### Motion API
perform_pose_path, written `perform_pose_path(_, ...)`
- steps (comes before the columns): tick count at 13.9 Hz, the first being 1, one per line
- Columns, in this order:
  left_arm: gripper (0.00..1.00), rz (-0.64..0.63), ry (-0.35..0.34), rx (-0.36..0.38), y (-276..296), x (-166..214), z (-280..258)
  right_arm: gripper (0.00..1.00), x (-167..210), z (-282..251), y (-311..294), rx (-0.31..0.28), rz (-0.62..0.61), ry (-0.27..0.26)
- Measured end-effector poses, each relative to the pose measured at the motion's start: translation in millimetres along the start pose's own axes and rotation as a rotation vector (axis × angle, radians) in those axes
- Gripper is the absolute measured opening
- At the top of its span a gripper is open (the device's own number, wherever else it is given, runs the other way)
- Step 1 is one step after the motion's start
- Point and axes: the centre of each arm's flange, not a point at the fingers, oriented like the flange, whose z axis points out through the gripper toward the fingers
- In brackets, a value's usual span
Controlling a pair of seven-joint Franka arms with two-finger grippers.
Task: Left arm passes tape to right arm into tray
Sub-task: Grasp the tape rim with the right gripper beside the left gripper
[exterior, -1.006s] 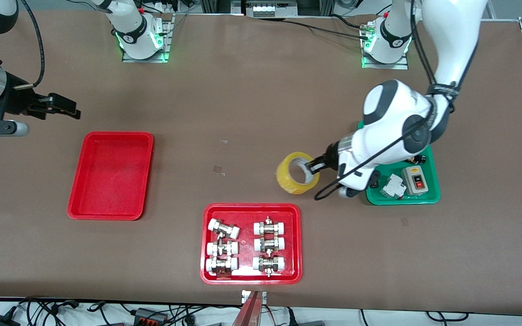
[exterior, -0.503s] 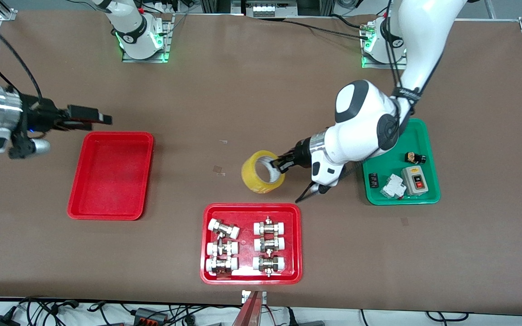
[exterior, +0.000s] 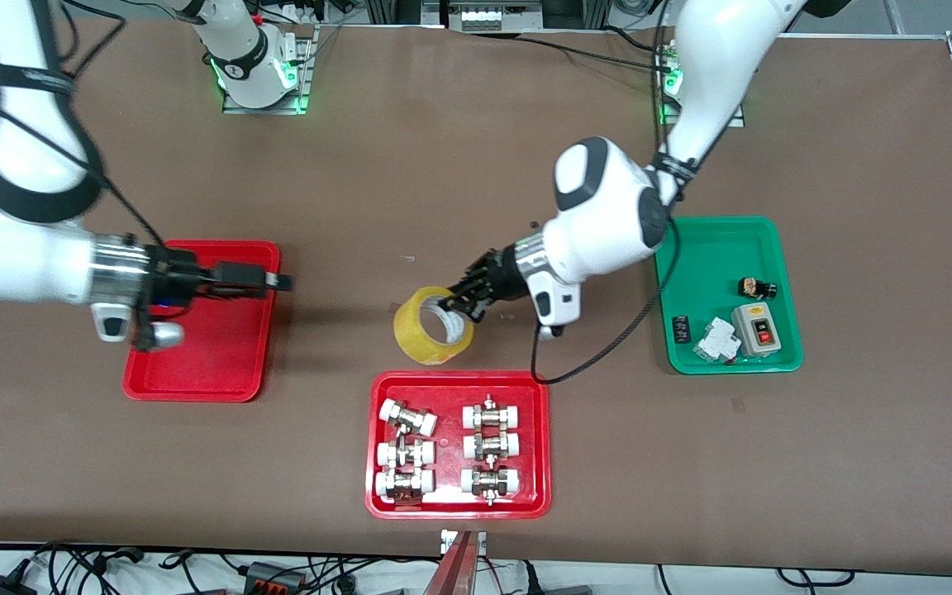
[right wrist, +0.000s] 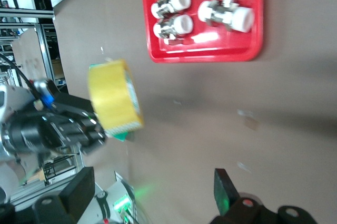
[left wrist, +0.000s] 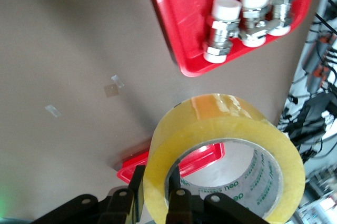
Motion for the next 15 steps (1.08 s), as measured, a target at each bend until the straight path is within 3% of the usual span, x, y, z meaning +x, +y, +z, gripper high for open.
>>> perform_pose_path(5, 0.22, -0.034, 0.003, 0.015, -6, 8, 13, 1.0, 1, 74, -29, -0.03, -0.046, 0.041)
perform_pose_path(13, 0.22, -0.028, -0.001, -0.005, -6, -1, 24, 1.0, 1, 144, -38, -0.035, -0.047, 0.091)
perform_pose_path(15, 0.22, -0.037, -0.001, -0.014, -5, -2, 26, 0.77, 2, 143, -37, -0.039, -0.08, 0.096)
